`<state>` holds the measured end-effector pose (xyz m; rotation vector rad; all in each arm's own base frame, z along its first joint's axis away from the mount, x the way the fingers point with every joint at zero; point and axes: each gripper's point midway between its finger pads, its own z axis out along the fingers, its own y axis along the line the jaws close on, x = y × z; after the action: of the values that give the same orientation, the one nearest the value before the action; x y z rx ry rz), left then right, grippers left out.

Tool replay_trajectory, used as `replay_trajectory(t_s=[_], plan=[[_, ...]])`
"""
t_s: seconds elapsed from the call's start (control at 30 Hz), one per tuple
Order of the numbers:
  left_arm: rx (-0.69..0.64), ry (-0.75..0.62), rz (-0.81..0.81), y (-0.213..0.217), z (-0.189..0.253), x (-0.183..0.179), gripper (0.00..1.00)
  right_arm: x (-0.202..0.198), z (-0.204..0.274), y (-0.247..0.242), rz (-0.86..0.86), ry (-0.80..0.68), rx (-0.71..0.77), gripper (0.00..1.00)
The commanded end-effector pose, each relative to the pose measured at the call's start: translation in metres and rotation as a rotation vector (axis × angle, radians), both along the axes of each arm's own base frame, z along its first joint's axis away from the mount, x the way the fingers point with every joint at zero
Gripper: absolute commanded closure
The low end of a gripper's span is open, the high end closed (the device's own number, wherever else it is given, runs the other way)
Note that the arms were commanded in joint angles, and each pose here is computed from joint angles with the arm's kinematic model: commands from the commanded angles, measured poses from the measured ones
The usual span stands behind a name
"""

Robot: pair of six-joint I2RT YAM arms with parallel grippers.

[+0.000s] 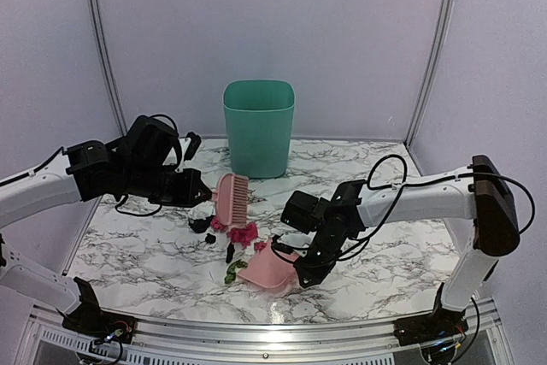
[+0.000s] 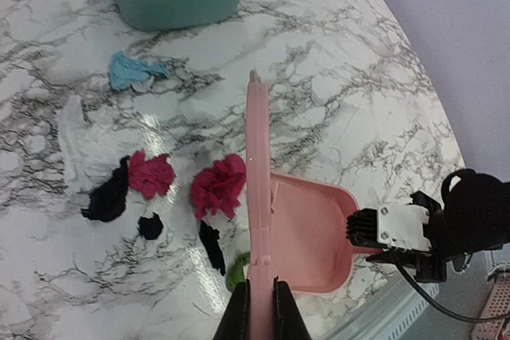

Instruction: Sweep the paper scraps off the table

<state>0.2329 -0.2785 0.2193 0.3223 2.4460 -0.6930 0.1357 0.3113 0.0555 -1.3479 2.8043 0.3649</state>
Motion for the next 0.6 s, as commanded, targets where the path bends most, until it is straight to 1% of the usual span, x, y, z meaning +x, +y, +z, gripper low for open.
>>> replay_trajectory(t_s=[0.0,0.1,0.3,0.4,0.57], plan=[[0.148,-0.150,0.118,0.038,0.014,0.027,1.00,-0.005,0.003,0.012,0.022,0.009,0.045,1.00],[0.233,-0.191,0.120,0.043,0.008,0.040,1.00,-0.002,0.001,0.012,0.007,0.000,0.038,1.00],[0.326,-0.234,0.000,0.015,-0.008,0.064,1.00,0.025,0.001,-0.002,-0.115,-0.022,0.016,1.00],[0.323,-0.211,-0.090,-0.008,-0.023,0.068,1.00,0.030,-0.001,-0.006,-0.130,-0.020,0.027,1.00],[0.400,-0.152,-0.147,-0.022,-0.064,0.076,1.00,0.028,-0.009,0.001,-0.086,-0.001,0.041,1.00]])
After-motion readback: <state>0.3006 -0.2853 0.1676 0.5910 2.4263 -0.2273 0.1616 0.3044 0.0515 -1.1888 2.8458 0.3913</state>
